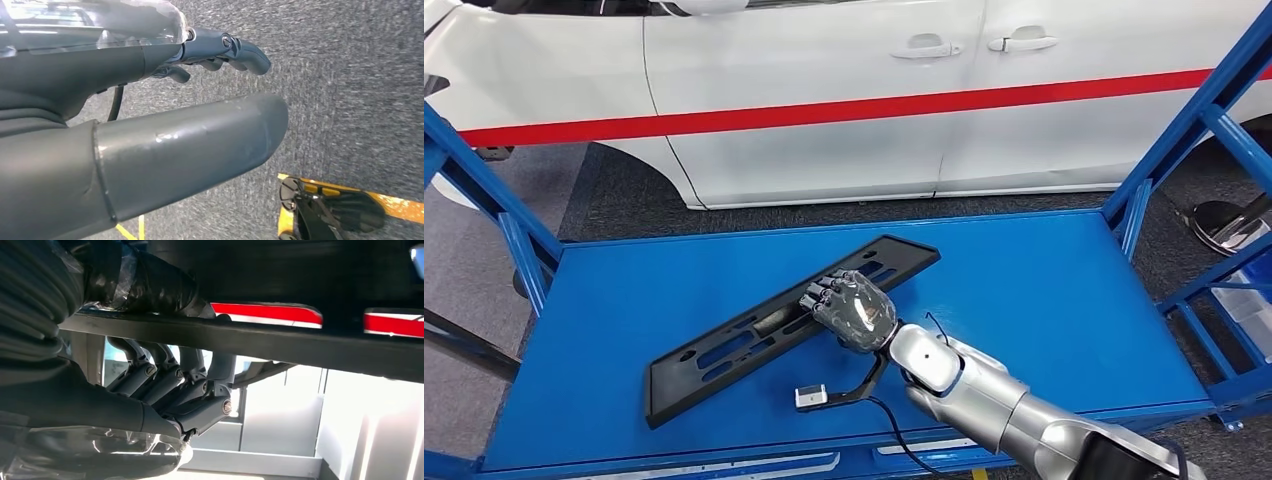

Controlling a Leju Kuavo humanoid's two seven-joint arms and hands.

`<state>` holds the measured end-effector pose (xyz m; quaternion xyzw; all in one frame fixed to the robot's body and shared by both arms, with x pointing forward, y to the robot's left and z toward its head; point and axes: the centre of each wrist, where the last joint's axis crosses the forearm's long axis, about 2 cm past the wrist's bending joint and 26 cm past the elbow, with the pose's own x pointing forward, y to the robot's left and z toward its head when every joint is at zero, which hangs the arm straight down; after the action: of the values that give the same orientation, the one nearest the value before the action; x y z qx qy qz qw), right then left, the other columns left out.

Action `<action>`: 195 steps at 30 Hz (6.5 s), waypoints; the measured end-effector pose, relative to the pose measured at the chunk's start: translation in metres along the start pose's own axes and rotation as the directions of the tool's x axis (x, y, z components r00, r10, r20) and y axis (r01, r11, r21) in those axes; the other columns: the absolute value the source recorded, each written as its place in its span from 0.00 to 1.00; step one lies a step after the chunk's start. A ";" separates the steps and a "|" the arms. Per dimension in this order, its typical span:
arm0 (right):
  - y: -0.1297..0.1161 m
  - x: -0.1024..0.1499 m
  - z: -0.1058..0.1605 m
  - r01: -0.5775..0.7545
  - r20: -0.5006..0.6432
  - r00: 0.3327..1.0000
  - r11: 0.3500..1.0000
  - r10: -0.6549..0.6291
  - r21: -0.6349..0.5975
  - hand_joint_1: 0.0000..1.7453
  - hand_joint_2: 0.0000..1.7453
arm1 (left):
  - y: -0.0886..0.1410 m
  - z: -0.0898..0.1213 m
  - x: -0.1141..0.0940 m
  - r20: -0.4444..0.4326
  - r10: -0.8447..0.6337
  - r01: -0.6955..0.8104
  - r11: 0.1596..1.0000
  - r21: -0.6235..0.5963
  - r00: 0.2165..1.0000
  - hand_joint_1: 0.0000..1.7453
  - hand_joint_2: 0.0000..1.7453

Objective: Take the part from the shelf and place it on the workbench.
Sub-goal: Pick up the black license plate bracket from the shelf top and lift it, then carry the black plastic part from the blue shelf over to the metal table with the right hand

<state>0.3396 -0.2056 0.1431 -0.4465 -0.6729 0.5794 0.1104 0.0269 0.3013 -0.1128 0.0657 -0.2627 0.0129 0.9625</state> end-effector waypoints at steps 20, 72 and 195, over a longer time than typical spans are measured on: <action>-0.077 0.017 -0.001 0.884 0.245 0.318 0.193 -0.916 -0.425 1.00 1.00 | -0.024 0.005 -0.003 0.001 0.042 -0.042 0.999 0.024 0.999 0.00 0.00; -0.105 0.036 0.033 0.815 0.498 -0.207 -0.430 -0.842 -0.388 1.00 1.00 | -0.037 0.005 0.002 0.011 0.121 -0.122 0.992 0.040 0.993 0.00 1.00; -0.086 0.081 0.100 0.697 0.425 -0.273 -0.482 -0.863 -0.531 1.00 1.00 | -0.032 0.007 -0.003 0.008 0.185 -0.185 0.982 0.047 0.983 0.00 1.00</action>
<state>0.1856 -0.2086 0.1580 0.2023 -0.8715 -0.0863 0.4383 0.0222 0.2685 -0.1122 0.0640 -0.2688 0.1085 0.9549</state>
